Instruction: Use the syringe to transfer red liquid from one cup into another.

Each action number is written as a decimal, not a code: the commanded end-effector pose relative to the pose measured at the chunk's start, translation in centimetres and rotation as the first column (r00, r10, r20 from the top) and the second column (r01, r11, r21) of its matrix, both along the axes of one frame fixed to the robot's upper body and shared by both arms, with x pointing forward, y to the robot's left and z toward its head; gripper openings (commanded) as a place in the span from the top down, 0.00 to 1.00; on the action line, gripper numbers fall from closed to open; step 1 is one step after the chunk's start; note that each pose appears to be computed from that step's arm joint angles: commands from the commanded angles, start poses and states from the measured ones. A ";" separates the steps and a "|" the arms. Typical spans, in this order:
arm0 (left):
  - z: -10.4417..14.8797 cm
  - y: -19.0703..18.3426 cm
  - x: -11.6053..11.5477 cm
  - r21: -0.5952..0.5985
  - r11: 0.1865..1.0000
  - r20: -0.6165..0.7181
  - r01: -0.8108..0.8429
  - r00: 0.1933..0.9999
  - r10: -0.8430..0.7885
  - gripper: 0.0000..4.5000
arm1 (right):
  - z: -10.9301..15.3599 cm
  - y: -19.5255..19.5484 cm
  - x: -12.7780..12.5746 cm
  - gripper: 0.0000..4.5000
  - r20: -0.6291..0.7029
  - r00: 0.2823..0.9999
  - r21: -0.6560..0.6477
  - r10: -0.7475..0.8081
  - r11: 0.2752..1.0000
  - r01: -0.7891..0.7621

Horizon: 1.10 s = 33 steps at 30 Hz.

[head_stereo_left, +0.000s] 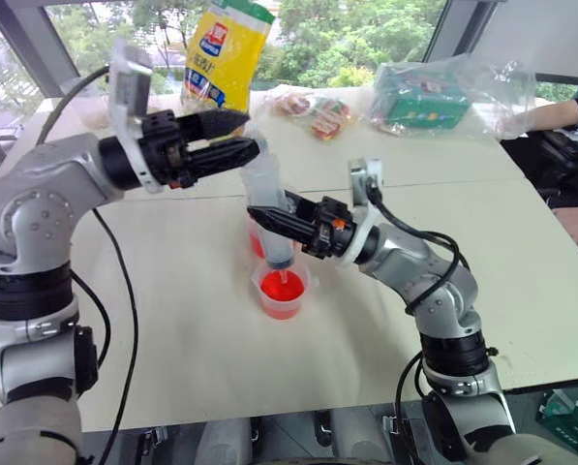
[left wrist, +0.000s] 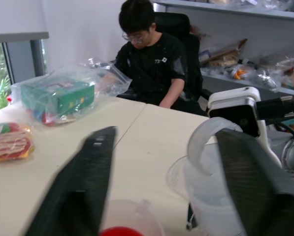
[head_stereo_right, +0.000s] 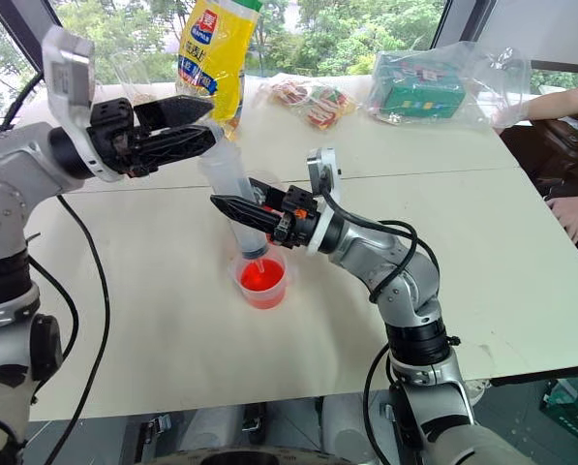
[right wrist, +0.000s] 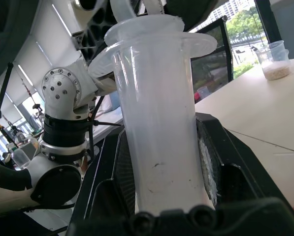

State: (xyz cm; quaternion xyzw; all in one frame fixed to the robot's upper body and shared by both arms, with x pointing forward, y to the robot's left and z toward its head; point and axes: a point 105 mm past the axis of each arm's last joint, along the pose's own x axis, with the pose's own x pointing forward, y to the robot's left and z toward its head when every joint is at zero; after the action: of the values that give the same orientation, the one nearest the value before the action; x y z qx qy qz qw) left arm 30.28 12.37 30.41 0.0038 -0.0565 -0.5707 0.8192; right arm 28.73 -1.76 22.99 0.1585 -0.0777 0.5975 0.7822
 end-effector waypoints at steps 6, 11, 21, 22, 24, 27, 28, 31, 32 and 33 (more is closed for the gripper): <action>0.5 2.6 -0.8 0.013 0.998 0.019 -0.064 0.998 0.064 0.01 | 3.1 -1.0 0.1 0.69 0.038 0.999 0.094 -0.038 0.995 0.034; -0.1 3.0 -1.3 0.002 0.996 0.002 -0.084 0.996 0.084 0.01 | 4.9 -2.5 2.6 0.69 -0.036 0.987 0.091 -0.156 0.983 0.158; -3.1 1.6 -1.8 0.031 0.997 -0.036 -0.074 0.997 0.075 0.01 | 1.1 -11.4 7.9 0.69 -0.250 0.775 -0.403 -0.580 0.790 0.461; -3.2 1.6 -1.8 0.026 0.997 -0.039 -0.079 0.996 0.080 0.01 | -0.6 -12.4 7.9 0.69 -0.278 0.737 -0.480 -0.616 0.754 0.449; -3.3 1.6 -1.8 0.017 0.996 -0.041 -0.087 0.995 0.088 0.01 | -3.1 -13.7 7.7 0.69 -0.310 0.675 -0.592 -0.669 0.692 0.414; -3.6 1.4 -1.9 0.015 0.996 -0.046 -0.088 0.995 0.088 0.01 | -6.1 -15.1 7.4 0.69 -0.328 0.612 -0.676 -0.720 0.631 0.380; -3.7 1.3 -1.9 0.016 0.996 -0.050 -0.084 0.995 0.085 0.01 | -7.0 -15.5 7.3 0.69 -0.335 0.590 -0.701 -0.735 0.613 0.366; -3.9 1.1 -2.0 0.017 0.996 -0.054 -0.083 0.995 0.084 0.01 | -8.6 -16.2 7.2 0.69 -0.348 0.550 -0.740 -0.759 0.583 0.336; -3.9 1.0 -2.0 0.016 0.996 -0.054 -0.084 0.995 0.084 0.01 | -8.9 -16.2 7.2 0.69 -0.358 0.546 -0.739 -0.757 0.587 0.330; -4.0 0.9 -2.1 0.015 0.996 -0.055 -0.084 0.995 0.084 0.01 | -9.2 -16.2 7.2 0.69 -0.366 0.543 -0.740 -0.755 0.590 0.322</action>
State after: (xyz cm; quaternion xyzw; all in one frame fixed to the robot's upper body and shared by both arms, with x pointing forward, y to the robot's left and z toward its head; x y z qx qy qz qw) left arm 28.94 13.78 25.71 -0.0145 -0.0101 -0.5260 0.8503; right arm 35.71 -17.65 12.95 0.0698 0.3577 0.2030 0.9088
